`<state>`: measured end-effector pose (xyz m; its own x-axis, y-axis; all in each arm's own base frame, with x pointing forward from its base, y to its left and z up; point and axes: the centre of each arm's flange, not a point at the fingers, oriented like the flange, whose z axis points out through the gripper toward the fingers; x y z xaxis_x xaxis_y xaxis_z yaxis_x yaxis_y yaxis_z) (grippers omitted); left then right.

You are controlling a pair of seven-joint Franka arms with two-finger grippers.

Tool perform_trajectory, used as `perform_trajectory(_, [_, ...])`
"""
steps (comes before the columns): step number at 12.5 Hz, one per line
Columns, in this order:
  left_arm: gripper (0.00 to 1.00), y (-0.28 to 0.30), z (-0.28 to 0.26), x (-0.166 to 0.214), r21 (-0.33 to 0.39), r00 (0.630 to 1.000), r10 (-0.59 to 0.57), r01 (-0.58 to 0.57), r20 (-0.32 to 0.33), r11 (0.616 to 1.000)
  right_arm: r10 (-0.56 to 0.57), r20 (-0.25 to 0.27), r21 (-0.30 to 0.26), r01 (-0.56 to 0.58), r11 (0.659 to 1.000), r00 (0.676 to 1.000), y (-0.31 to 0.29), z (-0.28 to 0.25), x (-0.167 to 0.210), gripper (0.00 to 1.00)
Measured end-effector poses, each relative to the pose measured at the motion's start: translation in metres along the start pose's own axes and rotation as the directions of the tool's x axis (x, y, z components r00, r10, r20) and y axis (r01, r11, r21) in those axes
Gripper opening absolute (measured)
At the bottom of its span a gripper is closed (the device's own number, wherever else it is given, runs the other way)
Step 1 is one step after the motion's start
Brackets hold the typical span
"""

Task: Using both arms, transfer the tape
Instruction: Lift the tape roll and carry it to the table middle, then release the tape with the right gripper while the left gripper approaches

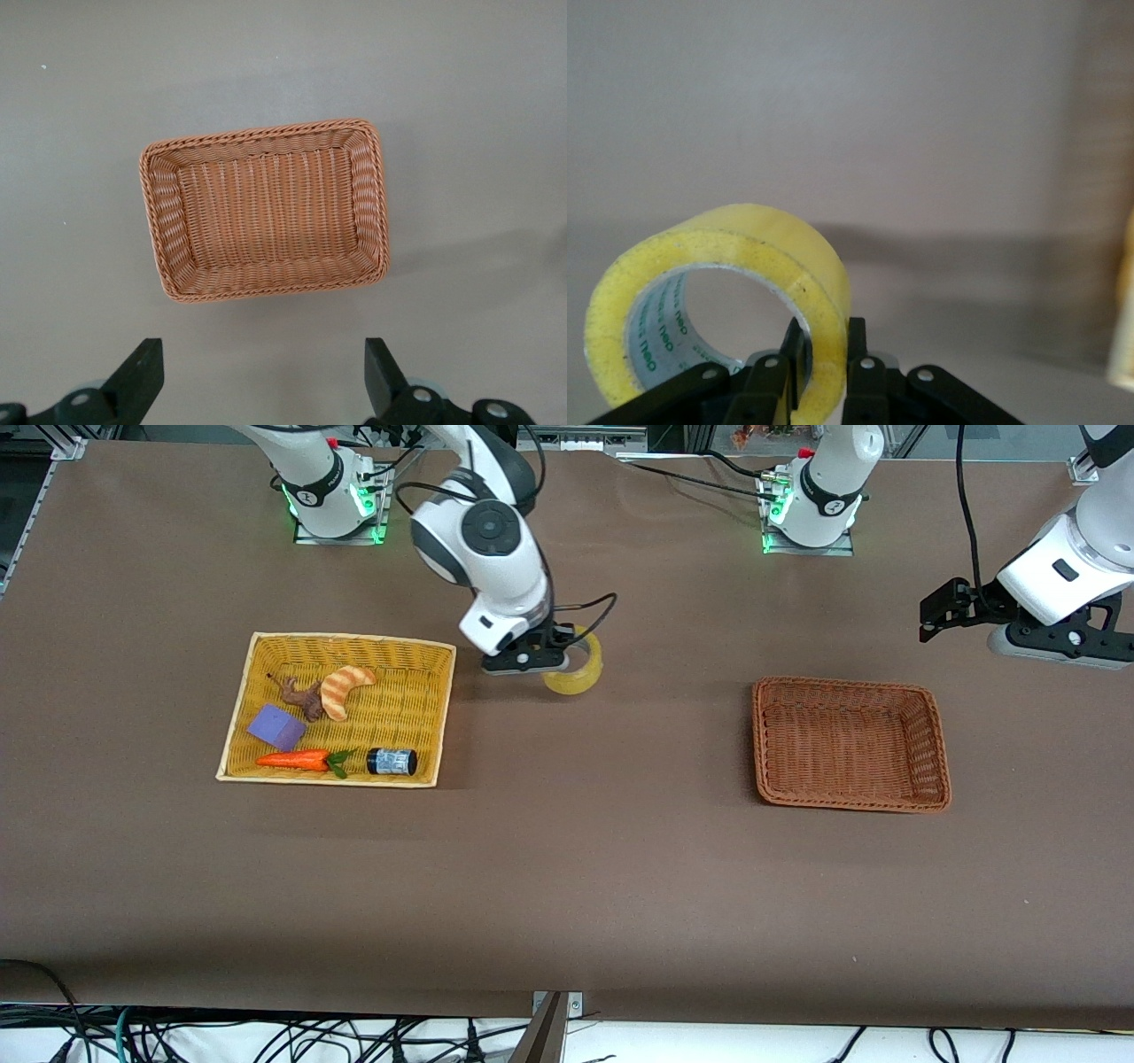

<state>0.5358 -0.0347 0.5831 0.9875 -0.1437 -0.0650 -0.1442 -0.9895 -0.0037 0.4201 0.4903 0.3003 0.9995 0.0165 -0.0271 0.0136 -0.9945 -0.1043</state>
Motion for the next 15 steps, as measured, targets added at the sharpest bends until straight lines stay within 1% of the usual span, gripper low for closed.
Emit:
perform_trajectory(3, [1.00,-0.001,0.004,0.002,-0.001,1.000,-0.001,0.001,0.009,1.000,0.038,-0.056,-0.059,-0.041,0.997,0.998,-0.051,0.053,-0.025,0.21])
perform_trajectory(4, [1.00,-0.001,0.008,0.004,-0.002,1.000,0.000,0.000,0.016,1.000,0.050,-0.063,-0.076,-0.055,0.996,0.997,-0.059,0.072,-0.030,0.21])
perform_trajectory(6, [1.00,-0.001,0.019,0.010,-0.006,0.999,0.001,-0.001,0.037,1.000,0.070,-0.053,-0.089,-0.075,0.993,0.996,-0.060,0.096,-0.027,0.21])
perform_trajectory(8, [1.00,-0.003,0.026,0.015,-0.009,0.999,0.001,-0.001,0.049,1.000,0.085,-0.057,-0.077,-0.089,0.993,0.995,-0.060,0.098,-0.021,0.22])
perform_trajectory(9, [1.00,-0.003,0.027,0.017,-0.009,0.999,0.001,-0.001,0.052,1.000,0.091,-0.063,-0.067,-0.095,0.993,0.994,-0.060,0.096,-0.018,0.28])
perform_trajectory(11, [1.00,-0.003,0.028,0.017,-0.009,0.999,0.004,-0.003,0.052,1.000,0.122,-0.089,-0.043,-0.127,0.991,0.988,-0.055,0.076,0.005,0.50])
perform_trajectory(12, [1.00,-0.001,0.028,0.018,-0.009,0.999,0.008,-0.007,0.052,1.000,0.126,-0.096,-0.055,-0.131,0.990,0.987,-0.044,0.054,0.022,0.63])
perform_trajectory(13, [1.00,0.003,0.028,0.018,-0.014,0.999,0.014,-0.013,0.053,1.000,0.106,-0.076,-0.075,-0.111,0.991,0.992,-0.027,0.022,0.040,0.72])
perform_trajectory(14, [1.00,0.009,0.029,0.019,-0.028,0.998,0.021,-0.020,0.053,0.999,0.075,-0.037,-0.076,-0.077,0.994,0.997,-0.003,-0.017,0.060,0.86])
perform_trajectory(15, [1.00,0.016,0.030,0.019,-0.057,0.998,0.028,-0.025,0.053,0.998,0.033,-0.007,-0.062,-0.033,0.997,0.999,0.030,-0.062,0.079,0.98])
